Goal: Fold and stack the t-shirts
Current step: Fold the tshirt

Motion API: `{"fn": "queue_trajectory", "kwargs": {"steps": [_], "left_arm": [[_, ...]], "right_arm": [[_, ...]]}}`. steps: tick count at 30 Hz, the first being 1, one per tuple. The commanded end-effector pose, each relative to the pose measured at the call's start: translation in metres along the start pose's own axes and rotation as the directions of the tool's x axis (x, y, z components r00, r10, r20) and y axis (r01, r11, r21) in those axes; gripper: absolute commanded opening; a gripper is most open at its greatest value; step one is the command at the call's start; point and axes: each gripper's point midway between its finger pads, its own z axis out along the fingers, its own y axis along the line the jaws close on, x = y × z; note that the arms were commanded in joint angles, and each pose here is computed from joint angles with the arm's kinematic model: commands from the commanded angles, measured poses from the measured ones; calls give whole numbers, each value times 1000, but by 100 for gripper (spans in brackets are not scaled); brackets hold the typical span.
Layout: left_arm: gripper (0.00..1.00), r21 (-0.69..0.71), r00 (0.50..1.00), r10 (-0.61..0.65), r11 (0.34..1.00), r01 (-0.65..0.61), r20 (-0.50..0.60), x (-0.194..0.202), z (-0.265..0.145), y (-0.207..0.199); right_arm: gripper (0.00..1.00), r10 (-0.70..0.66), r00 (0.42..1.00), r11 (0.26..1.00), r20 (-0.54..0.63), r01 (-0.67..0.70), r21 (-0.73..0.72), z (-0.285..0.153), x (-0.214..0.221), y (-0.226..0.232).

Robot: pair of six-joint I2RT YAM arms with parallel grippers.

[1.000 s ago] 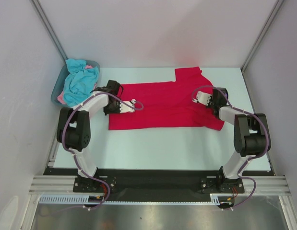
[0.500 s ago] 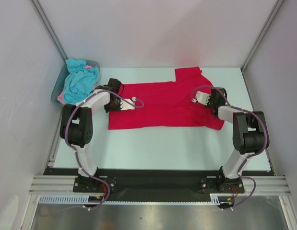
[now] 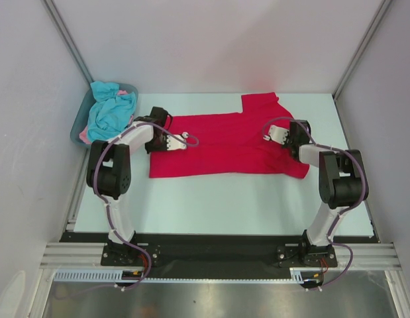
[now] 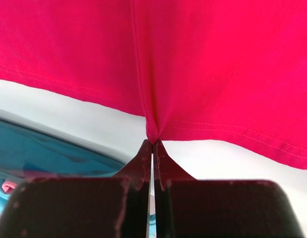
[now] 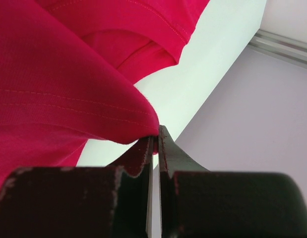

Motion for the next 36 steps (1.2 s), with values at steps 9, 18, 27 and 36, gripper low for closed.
{"fn": "queue_trajectory", "kwargs": {"steps": [9,18,27,36], "left_arm": [[0,-43,999,-13,999,11,-38,12,-1,21],[0,-47,999,-9,999,7,-42,12,1,25],[0,-53,999,-13,999,11,-40,11,1,29],[0,-54,999,-13,998,11,-43,11,1,30]], "right_arm": [[0,23,1000,998,7,-23,56,10,-16,-15],[0,30,999,999,13,-31,20,19,-25,2],[0,27,1000,999,8,-27,-18,26,-27,19],[0,23,1000,999,1,-23,-37,32,-28,27]]}}
